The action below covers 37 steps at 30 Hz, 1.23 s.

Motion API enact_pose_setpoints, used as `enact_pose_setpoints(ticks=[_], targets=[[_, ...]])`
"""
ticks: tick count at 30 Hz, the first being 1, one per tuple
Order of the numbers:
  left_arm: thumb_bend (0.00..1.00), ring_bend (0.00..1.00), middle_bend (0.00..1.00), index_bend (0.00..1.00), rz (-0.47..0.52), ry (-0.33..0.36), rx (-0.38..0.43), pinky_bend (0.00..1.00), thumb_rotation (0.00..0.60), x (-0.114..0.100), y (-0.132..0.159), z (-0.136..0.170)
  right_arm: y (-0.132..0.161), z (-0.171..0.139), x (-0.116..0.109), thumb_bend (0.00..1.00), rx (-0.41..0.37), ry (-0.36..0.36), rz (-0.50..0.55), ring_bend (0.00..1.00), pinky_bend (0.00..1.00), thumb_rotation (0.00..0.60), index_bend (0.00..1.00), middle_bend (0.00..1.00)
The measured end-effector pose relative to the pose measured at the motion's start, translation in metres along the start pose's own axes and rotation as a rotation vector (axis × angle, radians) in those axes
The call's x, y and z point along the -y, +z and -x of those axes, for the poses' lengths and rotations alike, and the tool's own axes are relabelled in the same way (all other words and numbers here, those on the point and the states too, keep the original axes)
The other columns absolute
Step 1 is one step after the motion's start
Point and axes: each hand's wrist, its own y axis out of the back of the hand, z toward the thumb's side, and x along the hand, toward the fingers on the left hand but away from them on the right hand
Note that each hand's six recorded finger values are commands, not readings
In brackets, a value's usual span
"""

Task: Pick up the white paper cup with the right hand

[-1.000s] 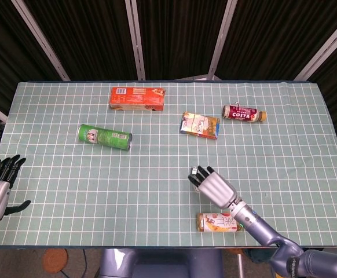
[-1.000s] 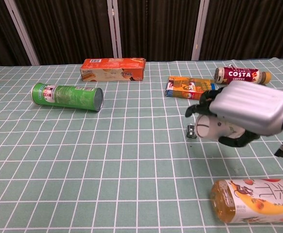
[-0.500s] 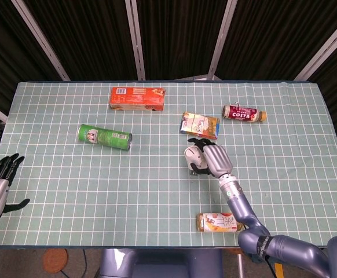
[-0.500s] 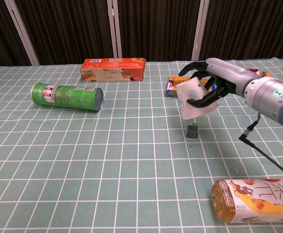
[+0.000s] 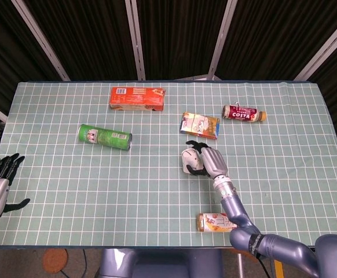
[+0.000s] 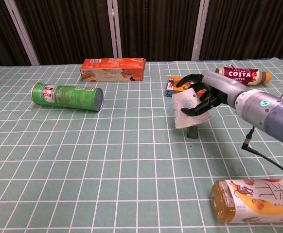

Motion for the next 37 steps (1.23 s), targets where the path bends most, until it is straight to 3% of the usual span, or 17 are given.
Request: enact_pose_setpoints(ticks=[5, 10, 15, 21, 25, 29, 37], targets=[[0.00, 0.00, 0.00, 0.00, 0.001, -0.001, 0.004, 0.00, 0.600, 0.000, 0.001, 0.000, -0.007, -0.004, 0.005, 0.28, 0.003, 0.022, 0.002, 0.10, 0.23, 0.600, 0.18, 0.27], [0.00, 0.00, 0.00, 0.00, 0.003, -0.002, 0.007, 0.00, 0.600, 0.000, 0.001, 0.000, -0.010, -0.009, 0.008, 0.27, -0.006, 0.038, -0.012, 0.01, 0.14, 0.600, 0.09, 0.16], [0.00, 0.00, 0.00, 0.00, 0.002, -0.005, 0.008, 0.00, 0.600, 0.000, 0.002, 0.001, -0.013, -0.017, 0.009, 0.25, -0.018, 0.061, -0.013, 0.00, 0.02, 0.600, 0.00, 0.02], [0.00, 0.00, 0.00, 0.00, 0.002, -0.006, 0.015, 0.00, 0.600, 0.001, 0.003, 0.002, -0.011, -0.029, -0.004, 0.23, -0.053, 0.051, -0.017, 0.00, 0.00, 0.600, 0.00, 0.00], [0.00, 0.00, 0.00, 0.00, -0.002, 0.001, 0.015, 0.00, 0.600, 0.000, 0.003, 0.002, -0.010, -0.043, -0.030, 0.16, -0.099, 0.011, -0.048, 0.00, 0.00, 0.600, 0.00, 0.00], [0.00, 0.00, 0.00, 0.00, -0.014, 0.026, 0.017, 0.00, 0.600, -0.003, 0.004, 0.002, -0.018, -0.064, -0.066, 0.01, -0.132, -0.049, -0.133, 0.00, 0.00, 0.600, 0.00, 0.00], [0.00, 0.00, 0.00, 0.00, -0.013, 0.068, 0.044, 0.00, 0.600, -0.007, 0.007, 0.006, -0.056, -0.129, -0.131, 0.00, -0.089, -0.177, -0.319, 0.00, 0.00, 0.600, 0.00, 0.00]])
